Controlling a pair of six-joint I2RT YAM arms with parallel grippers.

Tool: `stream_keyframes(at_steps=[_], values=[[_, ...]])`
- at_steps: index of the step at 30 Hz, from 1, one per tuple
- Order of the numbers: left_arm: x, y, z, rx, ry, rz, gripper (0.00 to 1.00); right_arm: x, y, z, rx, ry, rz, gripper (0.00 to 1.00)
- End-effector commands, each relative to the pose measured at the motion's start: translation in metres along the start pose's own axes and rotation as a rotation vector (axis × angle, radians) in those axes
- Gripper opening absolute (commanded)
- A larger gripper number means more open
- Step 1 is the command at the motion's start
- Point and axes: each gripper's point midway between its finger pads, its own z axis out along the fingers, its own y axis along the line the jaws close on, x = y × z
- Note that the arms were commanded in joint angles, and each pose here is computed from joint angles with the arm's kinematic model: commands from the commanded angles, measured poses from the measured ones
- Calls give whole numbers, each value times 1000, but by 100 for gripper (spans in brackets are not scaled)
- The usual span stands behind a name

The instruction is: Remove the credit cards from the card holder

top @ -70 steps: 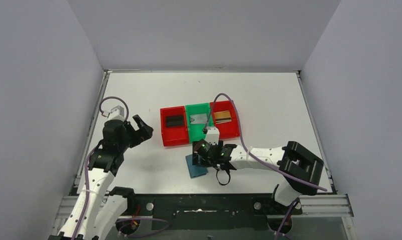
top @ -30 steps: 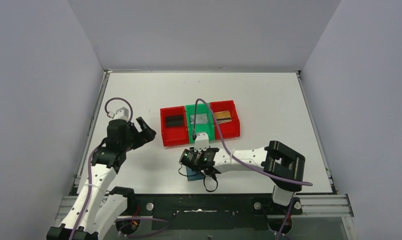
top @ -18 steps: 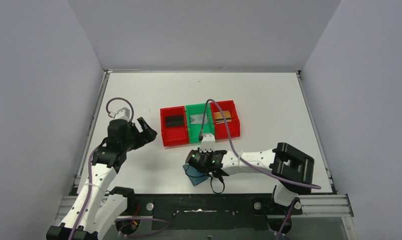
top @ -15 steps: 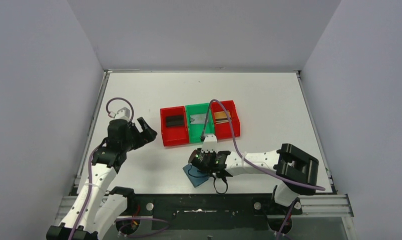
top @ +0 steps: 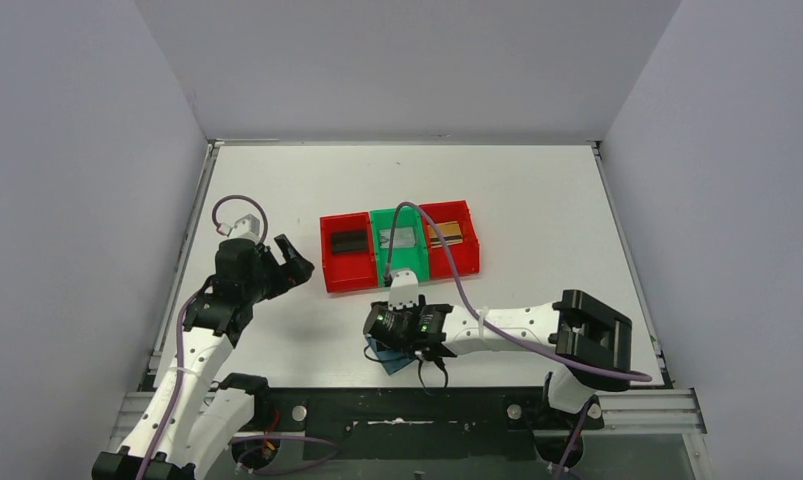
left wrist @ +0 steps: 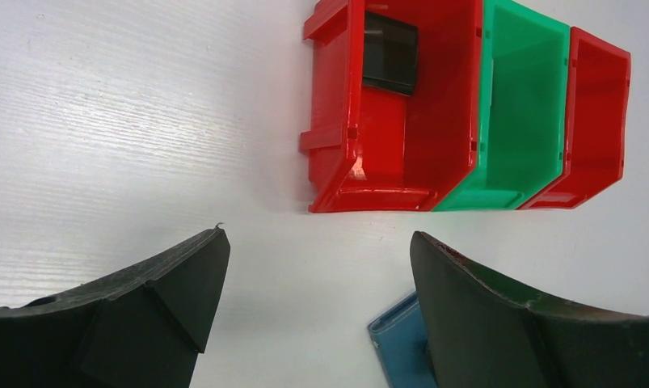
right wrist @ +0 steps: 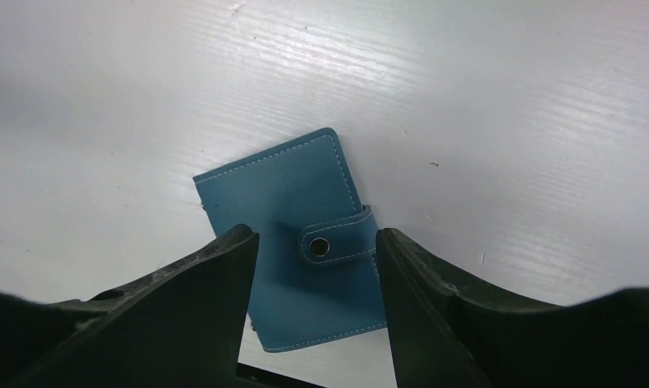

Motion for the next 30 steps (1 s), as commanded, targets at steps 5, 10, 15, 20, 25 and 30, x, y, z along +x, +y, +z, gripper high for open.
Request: stream_keyframes(at_steps=[5, 10, 15, 20, 25, 30], values=[[-14, -8, -3, 28, -57, 21, 83, 13, -10, 14, 100, 34, -90, 43], [-15, -7, -2, 24, -58, 20, 83, 18, -19, 17, 143, 51, -129, 33], [-14, -7, -2, 20, -58, 19, 83, 20, -27, 20, 120, 59, -80, 18], [-13, -7, 0, 20, -49, 20, 83, 10, -19, 21, -41, 54, 65, 11], [-12, -6, 1, 15, -42, 20, 83, -8, -14, 18, -180, 18, 198, 3], [-11, -5, 2, 14, -37, 19, 83, -17, -17, 16, -253, 11, 294, 0]])
